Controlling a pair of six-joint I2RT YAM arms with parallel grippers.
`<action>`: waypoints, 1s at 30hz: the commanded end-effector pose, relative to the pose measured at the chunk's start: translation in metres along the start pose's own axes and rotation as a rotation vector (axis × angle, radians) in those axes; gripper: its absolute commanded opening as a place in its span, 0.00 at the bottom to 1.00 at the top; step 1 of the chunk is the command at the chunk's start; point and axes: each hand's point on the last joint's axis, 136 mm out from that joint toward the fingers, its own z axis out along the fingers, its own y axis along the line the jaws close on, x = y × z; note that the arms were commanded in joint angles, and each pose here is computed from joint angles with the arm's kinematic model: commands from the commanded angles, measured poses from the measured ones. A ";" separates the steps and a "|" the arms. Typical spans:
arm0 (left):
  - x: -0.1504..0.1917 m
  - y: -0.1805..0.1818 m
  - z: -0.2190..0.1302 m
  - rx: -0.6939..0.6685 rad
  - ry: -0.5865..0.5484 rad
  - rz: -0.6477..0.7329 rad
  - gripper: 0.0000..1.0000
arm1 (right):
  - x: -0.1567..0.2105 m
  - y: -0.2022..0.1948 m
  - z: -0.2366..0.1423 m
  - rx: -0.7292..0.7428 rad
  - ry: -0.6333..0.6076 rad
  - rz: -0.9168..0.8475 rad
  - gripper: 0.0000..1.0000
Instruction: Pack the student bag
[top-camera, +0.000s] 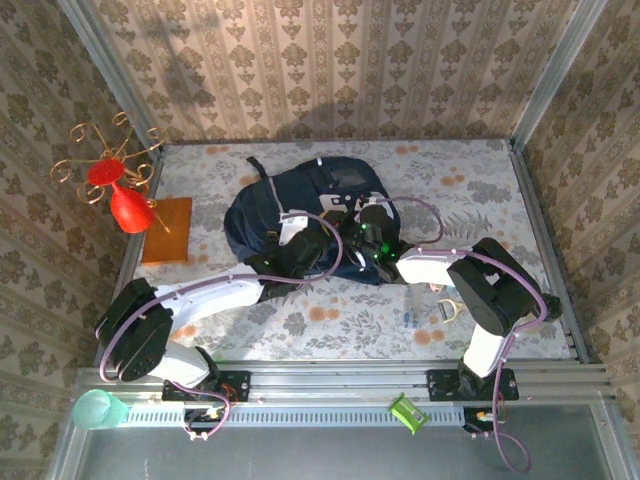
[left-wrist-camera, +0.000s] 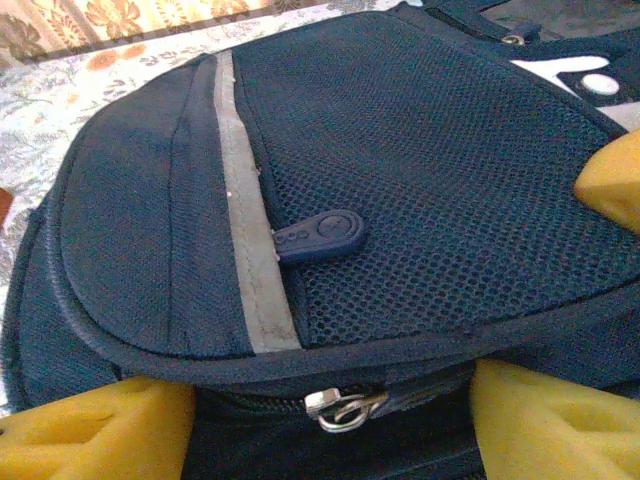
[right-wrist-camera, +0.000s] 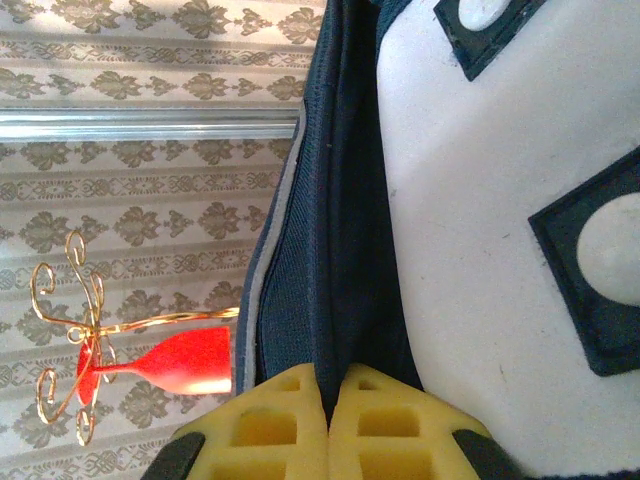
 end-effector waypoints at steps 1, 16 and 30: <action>-0.019 0.017 0.001 -0.053 -0.043 0.003 0.63 | 0.009 0.072 -0.012 -0.216 0.066 -0.084 0.00; -0.010 0.029 0.013 0.074 0.035 -0.041 0.23 | 0.002 0.055 -0.010 -0.174 0.087 -0.090 0.00; 0.002 0.023 0.003 0.265 0.077 0.013 0.00 | -0.012 0.012 -0.010 0.016 0.171 -0.270 0.00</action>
